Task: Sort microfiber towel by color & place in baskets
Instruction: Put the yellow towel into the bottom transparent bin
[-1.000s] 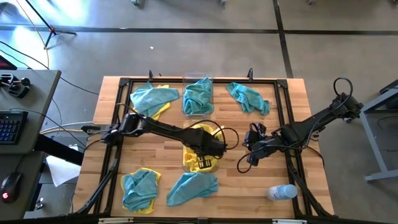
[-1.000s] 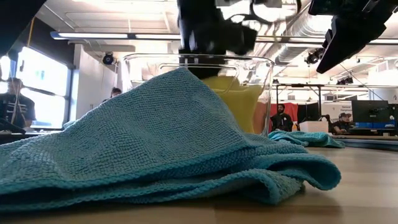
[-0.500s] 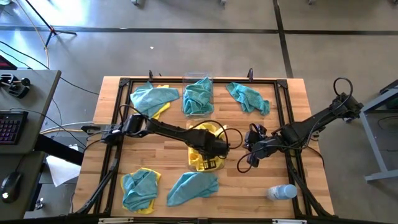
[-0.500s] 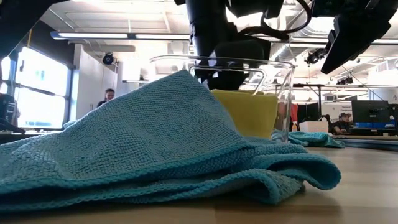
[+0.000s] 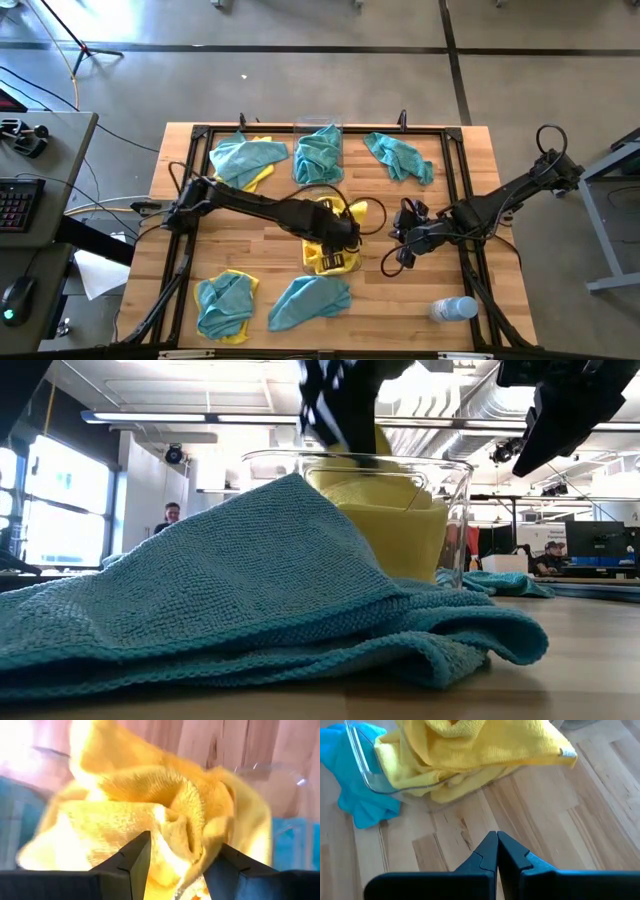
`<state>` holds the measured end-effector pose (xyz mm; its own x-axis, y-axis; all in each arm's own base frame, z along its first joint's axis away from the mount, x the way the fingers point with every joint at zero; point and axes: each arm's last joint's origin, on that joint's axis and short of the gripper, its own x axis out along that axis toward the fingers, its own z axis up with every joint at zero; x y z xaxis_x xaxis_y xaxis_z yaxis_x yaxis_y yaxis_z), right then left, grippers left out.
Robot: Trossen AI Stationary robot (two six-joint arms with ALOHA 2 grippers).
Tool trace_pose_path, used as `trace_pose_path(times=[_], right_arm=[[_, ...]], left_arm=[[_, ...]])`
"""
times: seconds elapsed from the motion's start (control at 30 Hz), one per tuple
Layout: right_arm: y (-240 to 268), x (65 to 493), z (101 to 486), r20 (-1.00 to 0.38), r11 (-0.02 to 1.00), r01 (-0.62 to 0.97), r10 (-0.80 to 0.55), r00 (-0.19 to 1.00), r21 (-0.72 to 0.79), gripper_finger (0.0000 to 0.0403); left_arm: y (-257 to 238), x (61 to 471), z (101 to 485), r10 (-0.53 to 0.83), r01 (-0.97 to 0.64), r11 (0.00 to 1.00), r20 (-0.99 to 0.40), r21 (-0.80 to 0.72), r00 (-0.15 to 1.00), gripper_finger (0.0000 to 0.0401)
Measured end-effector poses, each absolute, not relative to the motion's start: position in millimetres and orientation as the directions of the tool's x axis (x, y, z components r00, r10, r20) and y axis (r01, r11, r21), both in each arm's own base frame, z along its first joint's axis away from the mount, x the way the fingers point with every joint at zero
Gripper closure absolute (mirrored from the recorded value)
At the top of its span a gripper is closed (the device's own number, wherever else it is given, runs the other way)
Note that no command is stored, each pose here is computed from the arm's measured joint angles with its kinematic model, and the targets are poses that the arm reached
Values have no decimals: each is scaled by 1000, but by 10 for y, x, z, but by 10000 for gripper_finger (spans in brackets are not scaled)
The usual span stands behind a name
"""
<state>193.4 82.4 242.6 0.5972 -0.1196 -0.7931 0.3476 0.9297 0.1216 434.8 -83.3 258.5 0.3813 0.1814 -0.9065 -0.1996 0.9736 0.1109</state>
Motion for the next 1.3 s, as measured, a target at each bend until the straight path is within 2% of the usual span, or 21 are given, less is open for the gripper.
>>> trace_pose_path(times=[0.27, 0.43, 0.53, 0.77, 0.97, 1.03, 1.2, 1.3], right_arm=[[825, 1961, 2446, -764, 924, 361, -143, 629, 124, 402], [825, 1960, 2446, -765, 916, 376, -144, 628, 137, 402], [825, 1960, 2446, -765, 911, 387, -144, 628, 146, 402], [821, 1958, 2446, -763, 911, 389, -153, 628, 137, 402], [818, 1958, 2446, -759, 916, 384, -164, 629, 120, 402], [818, 1958, 2447, -759, 919, 377, -164, 630, 113, 402], [812, 1959, 2449, -752, 917, 386, -184, 633, 101, 402], [811, 1960, 2449, -750, 916, 388, -188, 634, 98, 402]], left_arm=[[-798, 4226, 2970, 216, -183, 973, -845, 143, 490, 251], [-756, 4186, 2971, 230, -195, 968, -860, 155, 455, 255], [-741, 4094, 3024, 238, -205, 965, -876, 164, 419, 276], [-792, 4081, 3081, 200, -141, 978, -870, 152, 450, 319], [-790, 4084, 3081, 178, -134, 982, -875, 131, 450, 393], [-796, 4083, 3080, 167, -146, 983, -878, 112, 449, 391], [-830, 4104, 3040, 66, -53, 997, -899, 48, 433, 354], [-837, 4104, 3046, 58, -37, 998, -897, 47, 438, 335]])
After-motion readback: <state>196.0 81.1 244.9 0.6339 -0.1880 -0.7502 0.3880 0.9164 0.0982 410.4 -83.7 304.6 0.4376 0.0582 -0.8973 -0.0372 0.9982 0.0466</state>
